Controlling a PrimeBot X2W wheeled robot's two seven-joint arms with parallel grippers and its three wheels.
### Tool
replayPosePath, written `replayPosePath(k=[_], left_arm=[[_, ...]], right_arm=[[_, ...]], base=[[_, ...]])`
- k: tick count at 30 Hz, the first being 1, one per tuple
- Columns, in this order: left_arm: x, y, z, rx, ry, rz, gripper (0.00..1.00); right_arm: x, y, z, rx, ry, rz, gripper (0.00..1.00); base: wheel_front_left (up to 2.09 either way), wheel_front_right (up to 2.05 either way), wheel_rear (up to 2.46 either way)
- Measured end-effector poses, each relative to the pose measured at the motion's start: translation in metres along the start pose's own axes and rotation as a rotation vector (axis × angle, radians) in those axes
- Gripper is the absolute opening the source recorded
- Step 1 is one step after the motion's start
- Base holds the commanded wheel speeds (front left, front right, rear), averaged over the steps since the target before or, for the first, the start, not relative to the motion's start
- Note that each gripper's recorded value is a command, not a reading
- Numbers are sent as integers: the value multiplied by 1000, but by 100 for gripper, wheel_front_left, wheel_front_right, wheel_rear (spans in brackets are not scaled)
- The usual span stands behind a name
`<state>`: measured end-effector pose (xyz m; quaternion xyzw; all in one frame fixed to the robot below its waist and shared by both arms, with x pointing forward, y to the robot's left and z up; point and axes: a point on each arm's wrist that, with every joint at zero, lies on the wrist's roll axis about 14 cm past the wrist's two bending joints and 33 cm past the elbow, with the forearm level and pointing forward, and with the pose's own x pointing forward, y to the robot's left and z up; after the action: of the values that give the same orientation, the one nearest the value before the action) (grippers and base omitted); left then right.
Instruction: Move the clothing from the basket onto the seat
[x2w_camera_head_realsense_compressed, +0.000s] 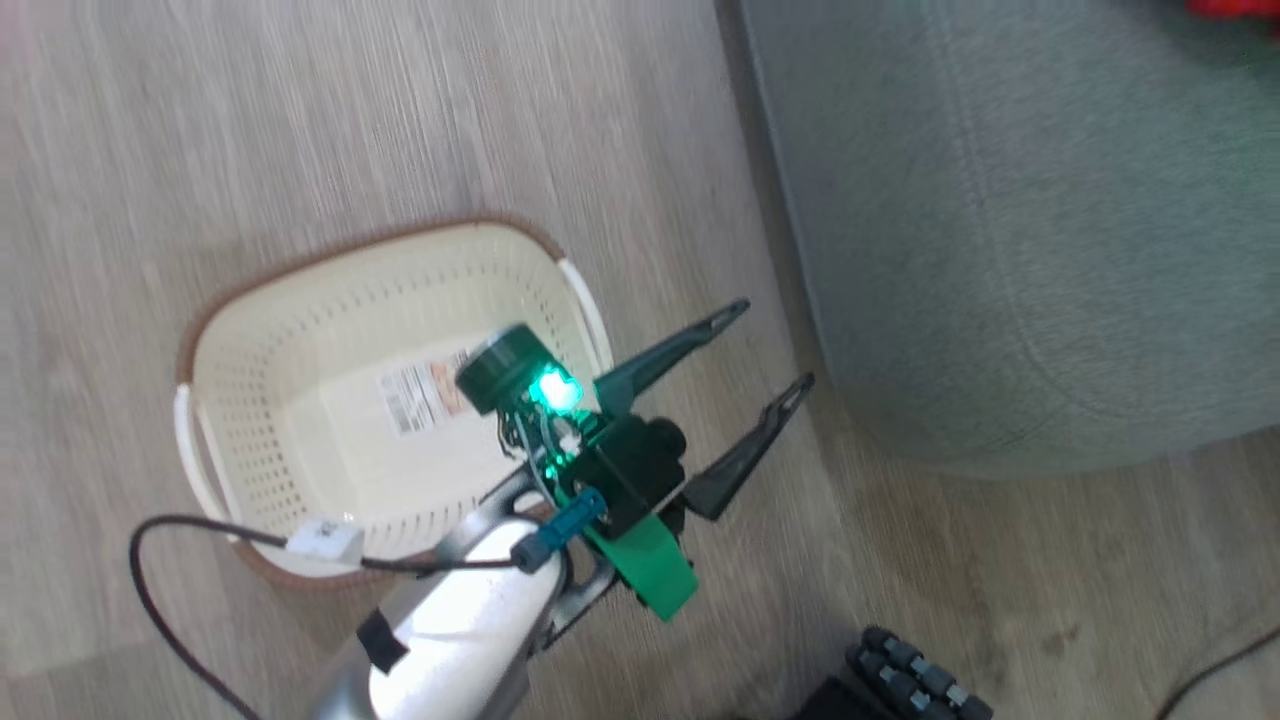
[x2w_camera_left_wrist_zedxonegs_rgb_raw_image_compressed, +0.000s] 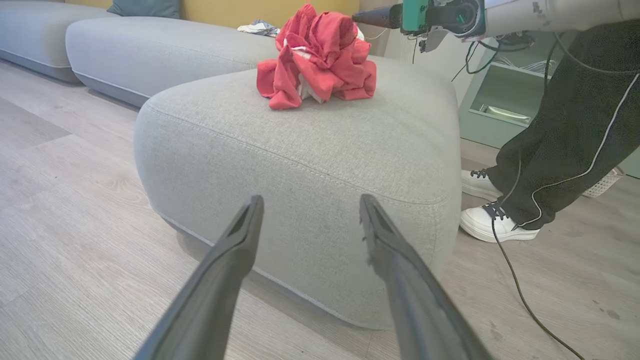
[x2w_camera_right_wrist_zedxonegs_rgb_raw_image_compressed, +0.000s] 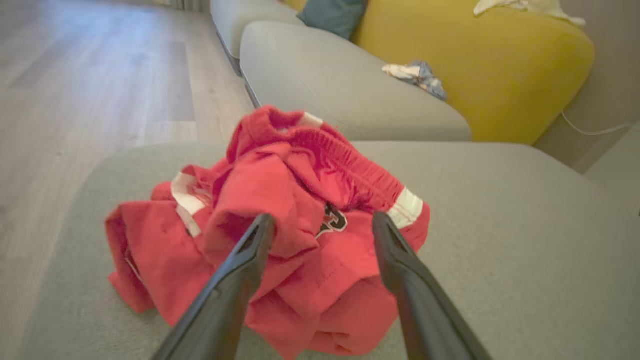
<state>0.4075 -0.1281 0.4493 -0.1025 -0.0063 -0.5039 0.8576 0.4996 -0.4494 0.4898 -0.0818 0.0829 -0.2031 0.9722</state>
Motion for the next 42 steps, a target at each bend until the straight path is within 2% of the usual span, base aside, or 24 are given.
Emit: replayPosePath(k=[4,11,15,16,26,33,42], left_arm=[[-5,-11,17,15,-14,8,100],[-21,-19,42,44,-33,66,100],[-33,-14,56,72,-50,139,100],[-40,-6,68,86,-74,191,100],[-91,30,102,139,-131,433,100],[-139,50,116,167,-151,614,100],[-195,69,131,175,-189,818,100]], right_arm=[[-19,8,37,8,-111,66,100],[-66,32,104,85,-331,195,100],[-96,50,127,120,-418,273,100],[-108,59,133,151,-448,307,100],[-144,131,120,357,-427,482,100],[-165,184,106,435,-372,601,100],[-185,223,98,527,-336,655,100]], base=[[0,0,0],[0,0,0],[0,0,0],[0,0,0],[0,0,0],[0,0,0],[0,0,0]])
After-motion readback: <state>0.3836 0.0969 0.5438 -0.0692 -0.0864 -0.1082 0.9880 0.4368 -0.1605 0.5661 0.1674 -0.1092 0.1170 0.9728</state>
